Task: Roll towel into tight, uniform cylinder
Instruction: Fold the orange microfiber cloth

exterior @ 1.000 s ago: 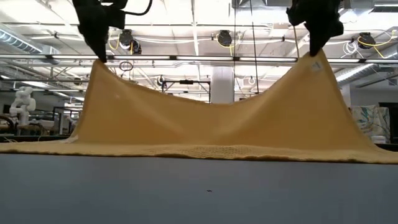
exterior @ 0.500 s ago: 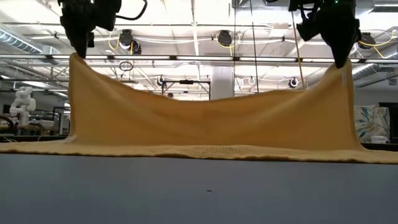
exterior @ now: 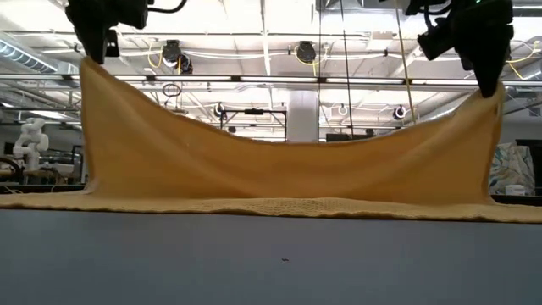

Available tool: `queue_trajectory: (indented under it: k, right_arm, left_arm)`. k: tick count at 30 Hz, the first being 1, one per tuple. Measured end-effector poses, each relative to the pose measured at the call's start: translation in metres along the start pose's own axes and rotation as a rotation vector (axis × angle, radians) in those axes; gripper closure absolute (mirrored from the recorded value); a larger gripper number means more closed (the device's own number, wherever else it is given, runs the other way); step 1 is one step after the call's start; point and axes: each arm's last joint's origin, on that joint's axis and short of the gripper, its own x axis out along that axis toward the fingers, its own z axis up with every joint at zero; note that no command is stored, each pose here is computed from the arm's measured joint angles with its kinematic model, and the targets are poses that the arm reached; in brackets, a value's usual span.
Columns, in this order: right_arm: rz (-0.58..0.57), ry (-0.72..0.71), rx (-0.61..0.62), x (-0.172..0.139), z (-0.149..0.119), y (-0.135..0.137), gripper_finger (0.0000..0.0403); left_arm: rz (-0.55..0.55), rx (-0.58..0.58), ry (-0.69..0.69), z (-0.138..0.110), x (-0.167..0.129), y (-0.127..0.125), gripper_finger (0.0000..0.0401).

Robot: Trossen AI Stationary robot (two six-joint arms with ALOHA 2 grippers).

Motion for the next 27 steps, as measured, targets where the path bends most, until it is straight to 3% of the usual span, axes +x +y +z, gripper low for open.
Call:
queue_trajectory:
  k: [5,10,18,27]
  right_arm:
    - [0.003,-0.042,-0.021,-0.002,-0.002,0.002,0.0403]
    - [0.012,-0.035,-0.098,-0.002,-0.006,0.008,0.0403]
    - [0.025,-0.02,-0.155,-0.001,-0.013,0.018,0.0403]
    - [0.052,0.118,-0.218,0.036,-0.025,0.027,0.0403]
  left_arm:
    - [-0.009,0.021,-0.017,-0.003,-0.002,-0.003,0.0399]
    - [-0.117,-0.011,0.003,-0.005,0.003,-0.005,0.0399]
    - [-0.131,0.029,0.022,-0.006,0.005,-0.012,0.0399]
    - [-0.141,-0.011,0.083,-0.008,0.017,-0.019,0.0399]
